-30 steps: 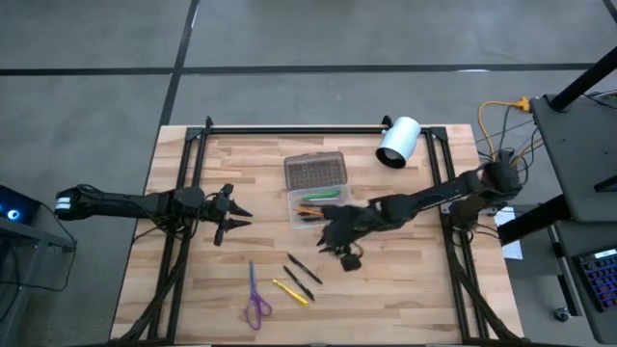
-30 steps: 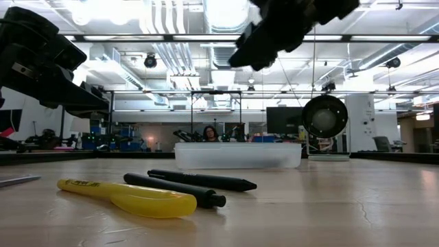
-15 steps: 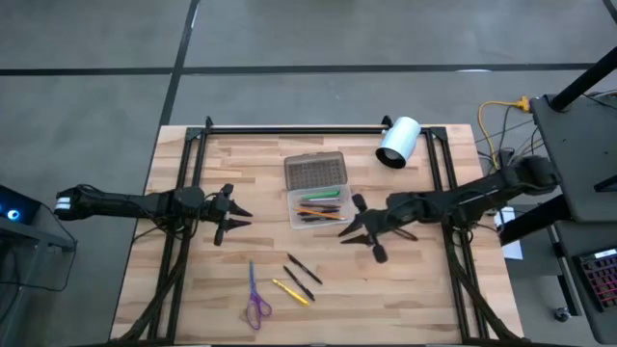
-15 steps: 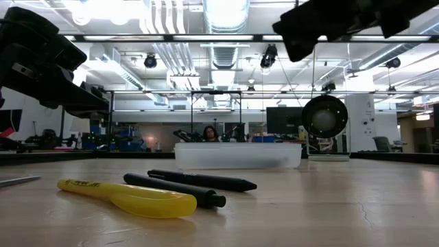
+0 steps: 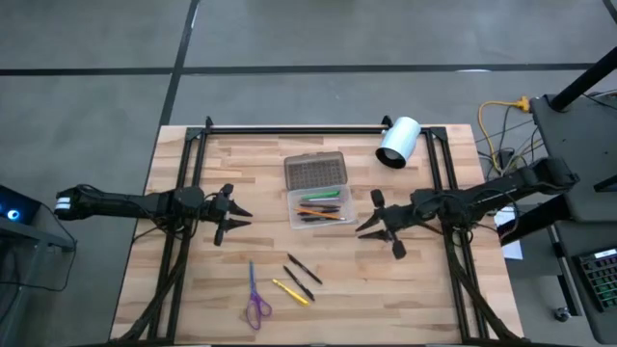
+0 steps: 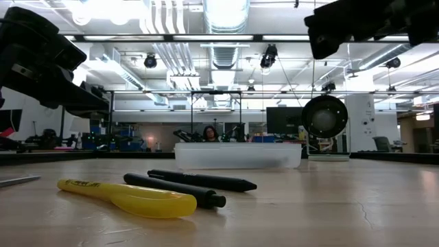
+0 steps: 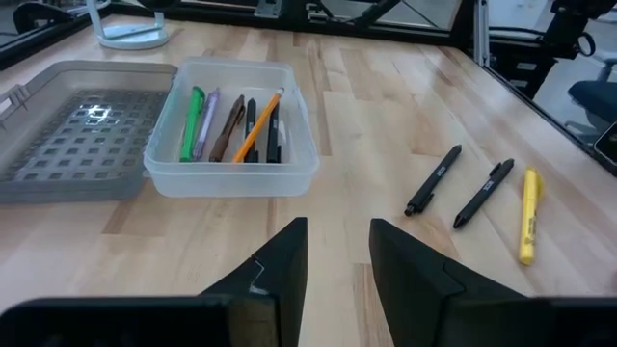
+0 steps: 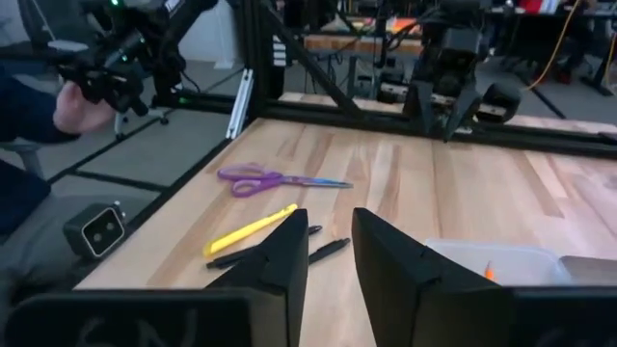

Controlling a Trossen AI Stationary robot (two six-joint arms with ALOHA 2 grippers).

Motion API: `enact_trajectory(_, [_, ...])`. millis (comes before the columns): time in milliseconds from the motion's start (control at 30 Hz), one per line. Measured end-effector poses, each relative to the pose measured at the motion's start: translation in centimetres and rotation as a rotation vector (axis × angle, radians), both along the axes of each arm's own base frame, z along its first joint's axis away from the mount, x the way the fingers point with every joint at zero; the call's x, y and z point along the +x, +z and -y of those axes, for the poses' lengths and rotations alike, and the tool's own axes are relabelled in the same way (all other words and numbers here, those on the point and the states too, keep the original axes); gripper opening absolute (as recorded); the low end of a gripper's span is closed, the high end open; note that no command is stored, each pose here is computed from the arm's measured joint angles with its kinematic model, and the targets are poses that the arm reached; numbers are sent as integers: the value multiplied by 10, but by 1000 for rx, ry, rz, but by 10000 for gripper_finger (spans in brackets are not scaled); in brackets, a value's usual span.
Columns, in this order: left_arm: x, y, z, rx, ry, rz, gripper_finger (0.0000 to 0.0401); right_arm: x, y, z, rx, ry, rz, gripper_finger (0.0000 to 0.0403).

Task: Pick & place school supplies into a supply box
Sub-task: Put the black pen into the transparent supply box

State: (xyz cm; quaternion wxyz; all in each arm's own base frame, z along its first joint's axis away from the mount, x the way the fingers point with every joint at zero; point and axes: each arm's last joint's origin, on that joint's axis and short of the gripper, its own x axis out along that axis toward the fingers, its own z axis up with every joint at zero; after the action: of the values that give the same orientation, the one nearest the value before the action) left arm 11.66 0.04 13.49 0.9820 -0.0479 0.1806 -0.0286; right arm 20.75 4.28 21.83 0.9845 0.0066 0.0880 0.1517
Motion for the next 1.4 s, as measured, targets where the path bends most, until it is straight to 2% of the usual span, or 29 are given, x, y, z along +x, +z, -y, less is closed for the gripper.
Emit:
enact_trajectory(333, [0,0,0,11,-4,1,99,-30,-4,6,30,-1,143,86])
enact_trajectory(733, [0,0,0,11,-4,1,99,-67,-8,13,63,-1,295,68])
enact_trajectory(1133, [0,0,0,12,-3,1,99,-94,-22,18,84,-19,419,84])
enact_trajectory(1400, [0,0,0,12,-3,1,99,-101,-25,20,80,-18,413,81])
